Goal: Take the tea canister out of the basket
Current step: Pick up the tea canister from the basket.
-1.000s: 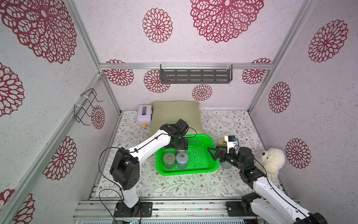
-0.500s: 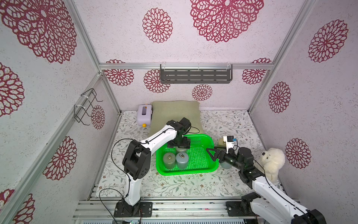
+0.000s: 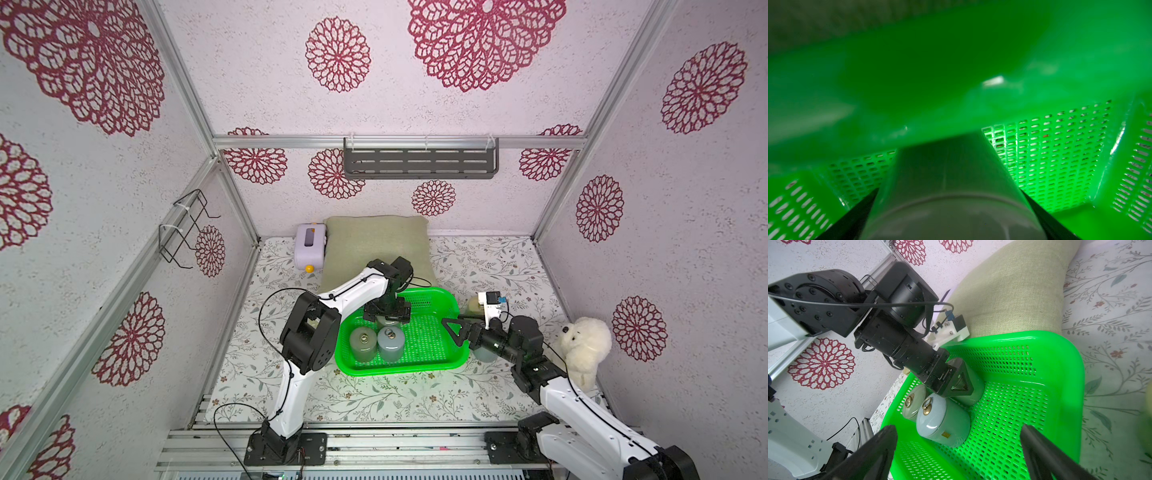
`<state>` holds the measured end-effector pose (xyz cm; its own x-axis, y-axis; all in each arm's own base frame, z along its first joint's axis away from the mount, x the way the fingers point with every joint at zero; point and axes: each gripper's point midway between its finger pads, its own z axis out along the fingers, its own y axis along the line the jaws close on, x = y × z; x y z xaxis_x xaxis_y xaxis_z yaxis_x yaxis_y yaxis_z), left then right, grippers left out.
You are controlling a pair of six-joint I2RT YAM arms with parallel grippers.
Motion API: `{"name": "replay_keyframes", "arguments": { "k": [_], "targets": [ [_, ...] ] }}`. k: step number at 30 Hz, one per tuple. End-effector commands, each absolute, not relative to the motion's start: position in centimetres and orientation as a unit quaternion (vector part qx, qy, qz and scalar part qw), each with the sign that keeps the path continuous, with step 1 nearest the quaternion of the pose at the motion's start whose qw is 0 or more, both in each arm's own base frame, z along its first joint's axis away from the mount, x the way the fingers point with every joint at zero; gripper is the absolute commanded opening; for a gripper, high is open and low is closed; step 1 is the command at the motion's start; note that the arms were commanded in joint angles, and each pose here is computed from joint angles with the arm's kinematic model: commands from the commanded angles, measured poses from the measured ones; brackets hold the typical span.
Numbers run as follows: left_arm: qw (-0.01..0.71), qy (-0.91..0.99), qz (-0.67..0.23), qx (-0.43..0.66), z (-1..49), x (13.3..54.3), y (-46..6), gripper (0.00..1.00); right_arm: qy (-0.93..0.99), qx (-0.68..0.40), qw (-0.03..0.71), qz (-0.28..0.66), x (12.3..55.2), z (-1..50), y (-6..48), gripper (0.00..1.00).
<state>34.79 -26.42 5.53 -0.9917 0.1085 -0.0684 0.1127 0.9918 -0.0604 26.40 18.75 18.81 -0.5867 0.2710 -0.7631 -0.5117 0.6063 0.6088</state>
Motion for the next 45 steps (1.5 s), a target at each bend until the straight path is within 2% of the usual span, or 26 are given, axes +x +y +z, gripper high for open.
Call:
{"name": "replay_keyframes", "arguments": {
  "k": [1, 10, 12, 15, 18, 27, 36, 45],
  "targets": [
    [0.030, 0.997, -0.029, 0.058, 5.3, 35.2, -26.2, 0.98, 0.764, -0.081, 0.459, 0.446, 26.5, 19.8, 19.0, 0.99],
    [0.021, 0.998, -0.020, 0.058, 4.2, 35.3, -25.8, 0.99, 0.766, -0.081, 0.458, 0.445, 26.6, 19.6, 19.0, 0.99],
    [0.022, 0.998, -0.022, 0.058, 4.2, 35.3, -25.9, 0.96, 0.766, -0.080, 0.457, 0.445, 26.6, 19.5, 19.0, 0.99],
    [0.021, 0.998, -0.027, 0.058, 4.2, 35.4, -26.0, 0.85, 0.767, -0.080, 0.456, 0.445, 26.6, 19.5, 19.1, 0.99],
    [0.026, 0.998, -0.031, 0.056, 4.7, 35.4, -26.1, 0.83, 0.766, -0.079, 0.457, 0.445, 26.6, 19.5, 19.0, 0.99],
    [0.071, 0.994, -0.063, 0.049, 10.1, 36.0, -26.7, 0.76, 0.764, -0.089, 0.451, 0.453, 26.3, 19.3, 19.7, 0.99],
    [0.127, 0.989, -0.067, 0.044, 15.7, 36.1, -25.6, 0.76, 0.754, -0.131, 0.442, 0.469, 25.2, 19.7, 21.9, 0.99],
    [0.195, 0.979, -0.059, 0.021, 21.5, 34.6, -22.0, 0.76, 0.745, -0.182, 0.430, 0.476, 23.6, 19.7, 24.6, 0.99]
  ]
}}
